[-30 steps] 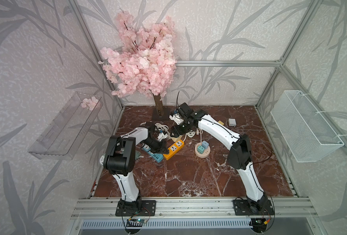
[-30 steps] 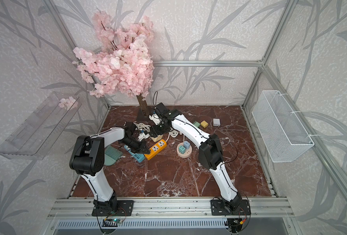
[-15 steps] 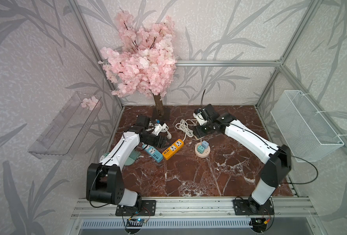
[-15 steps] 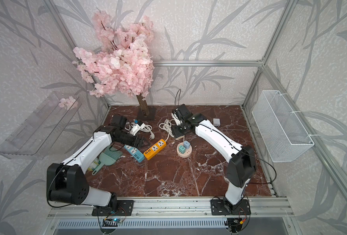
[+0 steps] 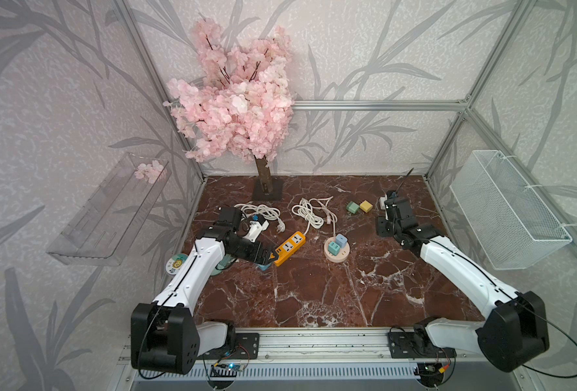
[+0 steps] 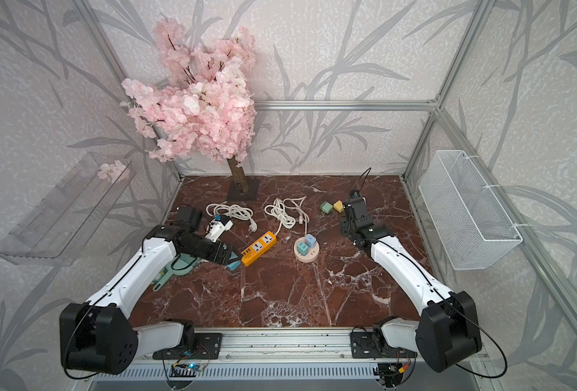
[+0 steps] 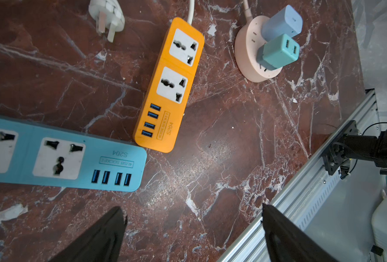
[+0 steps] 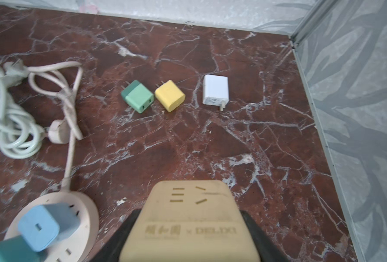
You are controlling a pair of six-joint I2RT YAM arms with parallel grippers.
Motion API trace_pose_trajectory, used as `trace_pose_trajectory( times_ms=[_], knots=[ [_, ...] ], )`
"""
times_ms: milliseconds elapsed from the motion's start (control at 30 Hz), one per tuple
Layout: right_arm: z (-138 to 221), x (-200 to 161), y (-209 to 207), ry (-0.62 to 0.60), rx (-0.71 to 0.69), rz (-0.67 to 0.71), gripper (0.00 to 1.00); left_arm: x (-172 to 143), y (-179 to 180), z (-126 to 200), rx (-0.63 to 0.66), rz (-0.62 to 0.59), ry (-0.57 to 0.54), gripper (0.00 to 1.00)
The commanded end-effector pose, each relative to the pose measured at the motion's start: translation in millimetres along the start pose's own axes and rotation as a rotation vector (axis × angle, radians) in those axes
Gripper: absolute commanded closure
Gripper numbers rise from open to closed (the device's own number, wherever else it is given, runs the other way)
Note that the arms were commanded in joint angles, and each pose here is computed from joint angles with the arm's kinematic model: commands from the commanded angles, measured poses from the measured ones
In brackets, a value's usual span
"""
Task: Pull the plug off the socket
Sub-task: Place the plug at the center of the board.
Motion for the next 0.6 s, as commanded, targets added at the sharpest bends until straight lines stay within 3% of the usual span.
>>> trace_pose_trajectory(
  times_ms=[0, 267, 433, 567],
  knots=[
    [-14.8, 17.9, -17.9, -0.094, -0.084, -0.054, 1.00, 10.1, 6.8, 3.3, 0.042, -0.009, -0.051, 0.04],
    [-65.2, 41.0, -45.4, -0.196, -0.129, -0.123, 1.00, 7.6, 8.1, 0.4, 0.041, -0.015, -0.043, 0.04],
    [-100.1, 49.8, -57.5, -0.161, -0.129, -0.163, 1.00, 9.2, 10.3, 0.3, 0.052, -0.018, -0.049, 0.04],
    [-128.4, 47.4, -66.7, -0.107, -0.204, -0.159, 1.00, 8.9, 10.5, -1.5, 0.048, -0.012, -0.043, 0.04]
  ],
)
Point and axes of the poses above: each gripper's point midway between its finger pads, its own z axis back along the fingers, its own y axis along the line the jaws close on, x = y × z, the point moved 2 cm from there along z, back along the fingers, and after that the axes turned 6 degrees about z, right-handed, at the moved point
